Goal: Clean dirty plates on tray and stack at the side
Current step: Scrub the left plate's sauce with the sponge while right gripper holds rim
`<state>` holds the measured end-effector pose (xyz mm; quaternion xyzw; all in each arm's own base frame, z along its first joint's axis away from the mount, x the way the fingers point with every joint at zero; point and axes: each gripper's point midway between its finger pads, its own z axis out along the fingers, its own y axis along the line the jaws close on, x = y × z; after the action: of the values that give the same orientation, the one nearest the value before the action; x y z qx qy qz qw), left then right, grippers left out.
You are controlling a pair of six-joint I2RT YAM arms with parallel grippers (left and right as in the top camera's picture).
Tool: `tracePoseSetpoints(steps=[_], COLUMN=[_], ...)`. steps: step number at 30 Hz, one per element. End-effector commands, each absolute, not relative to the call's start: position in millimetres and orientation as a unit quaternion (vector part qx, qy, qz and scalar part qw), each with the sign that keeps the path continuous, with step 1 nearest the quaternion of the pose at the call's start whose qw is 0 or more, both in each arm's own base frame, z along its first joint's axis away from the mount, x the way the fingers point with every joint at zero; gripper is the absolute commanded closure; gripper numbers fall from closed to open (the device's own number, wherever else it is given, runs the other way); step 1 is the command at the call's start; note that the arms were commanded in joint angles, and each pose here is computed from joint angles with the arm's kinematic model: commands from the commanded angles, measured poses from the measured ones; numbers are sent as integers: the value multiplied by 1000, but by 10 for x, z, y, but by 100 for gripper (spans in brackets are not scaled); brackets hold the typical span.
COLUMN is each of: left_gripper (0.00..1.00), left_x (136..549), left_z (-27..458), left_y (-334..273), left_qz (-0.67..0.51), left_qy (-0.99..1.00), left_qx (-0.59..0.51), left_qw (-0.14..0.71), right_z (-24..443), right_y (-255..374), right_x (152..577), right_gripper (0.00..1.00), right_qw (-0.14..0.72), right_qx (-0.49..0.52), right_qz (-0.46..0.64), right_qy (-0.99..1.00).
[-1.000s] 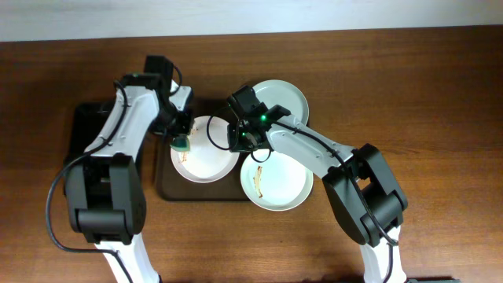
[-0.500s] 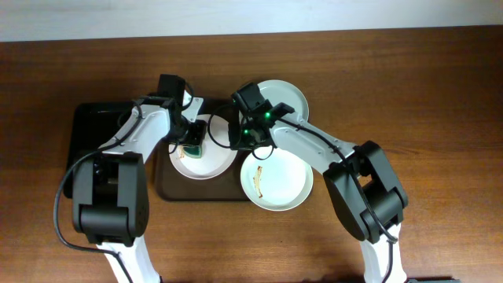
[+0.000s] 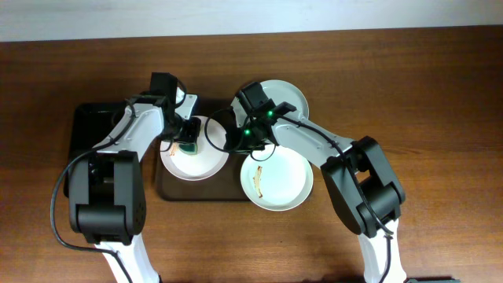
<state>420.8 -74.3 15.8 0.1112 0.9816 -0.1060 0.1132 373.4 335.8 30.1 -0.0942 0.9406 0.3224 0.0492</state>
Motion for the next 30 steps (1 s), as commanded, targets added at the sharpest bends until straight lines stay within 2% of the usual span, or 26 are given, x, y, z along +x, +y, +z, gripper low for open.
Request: tracePoseSetpoints(steps=[1,2,4,11,15,20,30], left_gripper=[100,100,100,100,100,100,100], left_x=[4272,4270,4270,4268,4255,4253,4253], left_z=[194,194,194,191,180,178,178], left_y=[-767,-767,-765,-766,-765,-763,-764], left_qz=[-106,-106,-106,-106,-106,-106,-106], left_qy=[978,978,978,978,979,979,979], left_qx=[130,130,130,130,130,130,129], left_qw=[120,120,120,120,118,117,117], right_z=[280,260,201,209,479,683,307], right_y=[3364,3358,3361,3347,3305,3123,3157], right_x=[3741,3745,3752,3795,3959,4059,3852], right_gripper=[95,80,57,55,52,49,50], right_qw=[41,39,36,33,36,56,52], right_qx=[-83,-76,-72,-58,-57,-63,-55], right_qz=[328,325,324,332,378,379,267], right_qy=[940,942,943,941,923,921,961])
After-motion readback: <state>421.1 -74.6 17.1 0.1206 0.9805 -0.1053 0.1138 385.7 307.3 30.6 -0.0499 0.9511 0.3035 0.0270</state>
